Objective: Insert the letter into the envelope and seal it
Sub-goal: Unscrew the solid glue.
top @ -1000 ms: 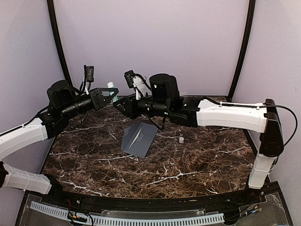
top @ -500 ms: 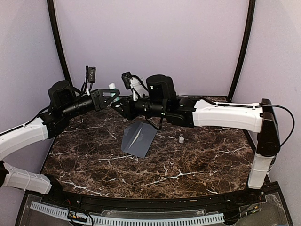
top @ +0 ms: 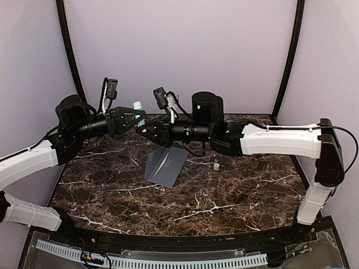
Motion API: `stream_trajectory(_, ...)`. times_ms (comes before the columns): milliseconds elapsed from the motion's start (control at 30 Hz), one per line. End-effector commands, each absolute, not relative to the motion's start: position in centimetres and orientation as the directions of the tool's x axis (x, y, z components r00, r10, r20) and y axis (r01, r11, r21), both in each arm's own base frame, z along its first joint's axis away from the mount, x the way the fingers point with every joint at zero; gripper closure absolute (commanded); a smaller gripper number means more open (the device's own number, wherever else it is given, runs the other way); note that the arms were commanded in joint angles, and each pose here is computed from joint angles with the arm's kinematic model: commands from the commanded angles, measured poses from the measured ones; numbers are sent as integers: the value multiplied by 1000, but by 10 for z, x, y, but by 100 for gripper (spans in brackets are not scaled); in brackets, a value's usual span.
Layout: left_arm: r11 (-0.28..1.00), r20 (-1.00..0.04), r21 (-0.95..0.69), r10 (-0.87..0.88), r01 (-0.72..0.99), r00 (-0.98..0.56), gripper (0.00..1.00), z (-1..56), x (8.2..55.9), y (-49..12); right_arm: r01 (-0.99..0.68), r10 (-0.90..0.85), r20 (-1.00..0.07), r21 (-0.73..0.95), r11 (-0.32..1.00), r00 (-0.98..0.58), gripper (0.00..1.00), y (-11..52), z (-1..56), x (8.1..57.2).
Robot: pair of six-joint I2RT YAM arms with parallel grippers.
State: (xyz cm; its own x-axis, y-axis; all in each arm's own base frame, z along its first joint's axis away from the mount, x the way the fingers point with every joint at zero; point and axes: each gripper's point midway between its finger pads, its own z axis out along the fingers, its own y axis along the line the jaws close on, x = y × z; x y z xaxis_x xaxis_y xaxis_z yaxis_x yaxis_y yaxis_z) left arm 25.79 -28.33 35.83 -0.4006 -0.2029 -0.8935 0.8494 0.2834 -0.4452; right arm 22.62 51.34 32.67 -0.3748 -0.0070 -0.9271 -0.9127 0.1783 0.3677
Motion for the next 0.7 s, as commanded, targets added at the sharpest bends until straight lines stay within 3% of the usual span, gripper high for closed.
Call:
stream_trajectory(0,32,-931,-332,-174,943,-322,100,394,208,-287,-946,94,-947,293,-141,-307,88,491,394,182)
stream_trajectory(167,-79,-932,-334,-125,939,-341,100,394,192,-290,-919,106,-946,264,-294,-306,88,482,410,156)
stream_trajectory(367,-87,-932,-333,-123,939,-342,100,392,190,-290,-927,121,-946,262,-269,-302,85,478,410,157)
stream_trajectory(500,-67,-931,-330,-143,942,-336,100,395,193,-289,-947,154,-943,267,-179,-295,69,472,408,169)
stream_trajectory(667,82,-927,-315,-240,946,-288,100,403,211,-279,-962,213,-941,271,11,-263,36,458,407,194)
